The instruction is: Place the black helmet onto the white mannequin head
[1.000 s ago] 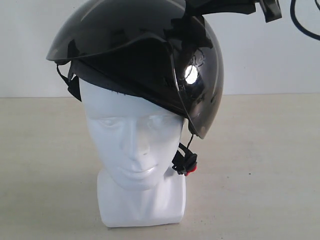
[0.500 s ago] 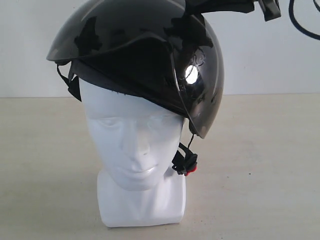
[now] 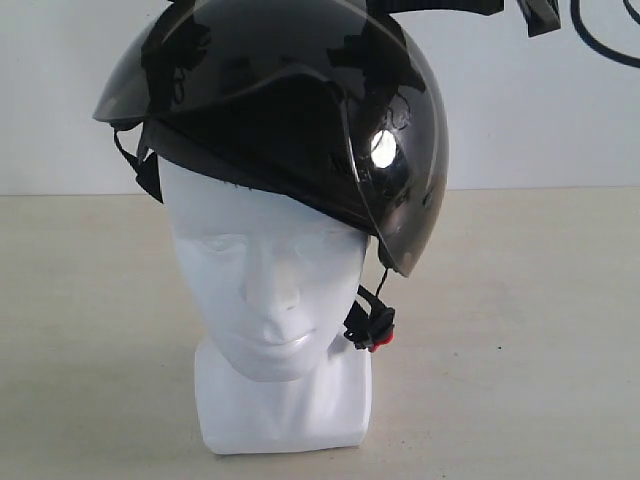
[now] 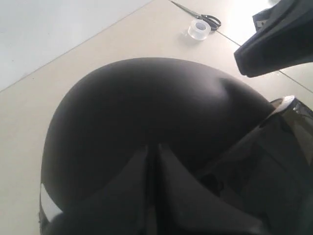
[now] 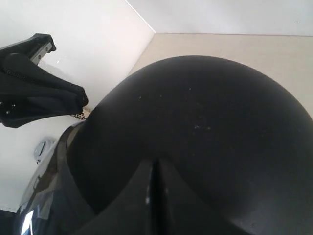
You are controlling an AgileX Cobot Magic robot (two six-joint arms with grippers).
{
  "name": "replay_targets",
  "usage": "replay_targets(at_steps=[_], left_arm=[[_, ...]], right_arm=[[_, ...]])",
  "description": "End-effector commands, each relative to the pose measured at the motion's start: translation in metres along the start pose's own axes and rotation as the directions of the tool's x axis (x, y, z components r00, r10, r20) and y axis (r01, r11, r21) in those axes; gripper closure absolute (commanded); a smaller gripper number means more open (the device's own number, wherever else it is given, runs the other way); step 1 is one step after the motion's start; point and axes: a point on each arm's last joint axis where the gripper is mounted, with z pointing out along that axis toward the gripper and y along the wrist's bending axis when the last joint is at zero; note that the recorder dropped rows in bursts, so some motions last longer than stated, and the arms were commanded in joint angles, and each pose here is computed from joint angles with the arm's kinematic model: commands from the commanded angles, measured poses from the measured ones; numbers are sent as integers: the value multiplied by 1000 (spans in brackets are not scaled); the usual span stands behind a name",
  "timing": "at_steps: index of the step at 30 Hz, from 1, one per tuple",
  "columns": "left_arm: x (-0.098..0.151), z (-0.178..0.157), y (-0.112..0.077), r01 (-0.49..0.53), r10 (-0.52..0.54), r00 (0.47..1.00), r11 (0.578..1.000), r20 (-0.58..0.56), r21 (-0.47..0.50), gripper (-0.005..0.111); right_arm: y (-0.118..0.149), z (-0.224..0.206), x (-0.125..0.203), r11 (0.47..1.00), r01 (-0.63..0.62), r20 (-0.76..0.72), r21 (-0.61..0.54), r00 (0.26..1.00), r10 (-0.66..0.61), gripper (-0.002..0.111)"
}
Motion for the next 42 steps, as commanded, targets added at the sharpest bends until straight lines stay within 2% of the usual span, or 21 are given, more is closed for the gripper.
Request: replay_targets(at_steps=[1,8,13,20,27,42], left_arm=[[-1,1,-3,12,-12,1000,1000,-6,12,102],[-1,3,-3,37,-37,999,999,4,36,102],[6,9,-1,74,-73,997,996,-22,41,102],[8,0,-6,69,-69,997,998,-25,13,102],[11,-12,-18,69,-69,998,998,-8,11,102],[39,6,-11,126,-123,986,992,-108,19,102]], right_arm=[[1,0,4,1000,2,-37,-17,999,-3,108],[5,2,8,999,20,-80,-43,997,-24,108],[19,12,17,995,35,-141,-97,989,-48,108],[38,24,29,987,34,-208,-156,976,-66,108],[39,23,32,986,12,-244,-167,968,-53,108],[40,22,34,985,-8,-267,-172,963,-39,108]])
